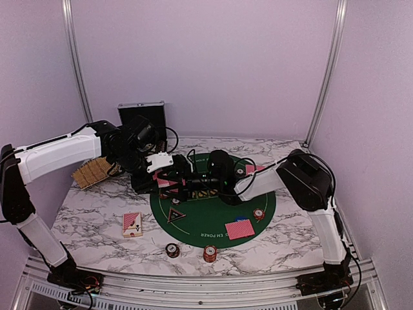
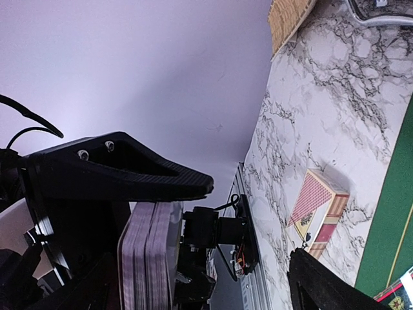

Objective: Distribute texas hold em gaming equipment

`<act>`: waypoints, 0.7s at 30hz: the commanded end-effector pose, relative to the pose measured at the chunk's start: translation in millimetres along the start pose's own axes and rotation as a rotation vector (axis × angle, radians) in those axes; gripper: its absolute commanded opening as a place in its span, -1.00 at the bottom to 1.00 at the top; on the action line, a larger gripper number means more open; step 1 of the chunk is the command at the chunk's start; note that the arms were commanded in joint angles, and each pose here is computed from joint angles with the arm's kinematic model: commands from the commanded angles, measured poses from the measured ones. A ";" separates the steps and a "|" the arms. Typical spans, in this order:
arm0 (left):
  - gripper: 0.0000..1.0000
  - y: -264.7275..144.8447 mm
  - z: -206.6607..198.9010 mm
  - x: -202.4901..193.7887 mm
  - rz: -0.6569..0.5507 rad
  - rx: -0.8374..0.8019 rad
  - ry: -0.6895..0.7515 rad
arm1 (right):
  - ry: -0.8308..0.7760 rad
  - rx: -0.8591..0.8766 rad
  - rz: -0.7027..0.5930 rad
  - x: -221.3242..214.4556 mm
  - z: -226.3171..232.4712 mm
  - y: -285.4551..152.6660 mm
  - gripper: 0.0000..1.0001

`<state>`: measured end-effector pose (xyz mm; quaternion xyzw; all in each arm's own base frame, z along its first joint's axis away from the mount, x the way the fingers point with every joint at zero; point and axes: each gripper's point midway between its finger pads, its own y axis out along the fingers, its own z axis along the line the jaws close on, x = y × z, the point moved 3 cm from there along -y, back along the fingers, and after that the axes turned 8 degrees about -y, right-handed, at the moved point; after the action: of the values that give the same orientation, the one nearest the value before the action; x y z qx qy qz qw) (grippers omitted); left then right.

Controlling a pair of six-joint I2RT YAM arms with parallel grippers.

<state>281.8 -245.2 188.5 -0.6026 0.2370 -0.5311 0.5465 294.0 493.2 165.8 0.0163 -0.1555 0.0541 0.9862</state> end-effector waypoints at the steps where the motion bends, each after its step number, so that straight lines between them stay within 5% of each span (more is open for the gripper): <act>1: -1.00 -5.1 -0.6 9.2 -0.028 -0.011 -0.005 | -0.035 0.053 0.025 1.6 13.4 14.7 0.80; 21: -1.00 -4.7 -1.3 9.6 -0.028 -0.014 -0.003 | -0.014 0.083 0.093 -4.4 4.8 45.6 0.80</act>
<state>281.1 -246.1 188.7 -0.6043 0.2384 -0.5310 0.5441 288.7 530.5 161.8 0.0396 -0.1556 0.0928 0.9827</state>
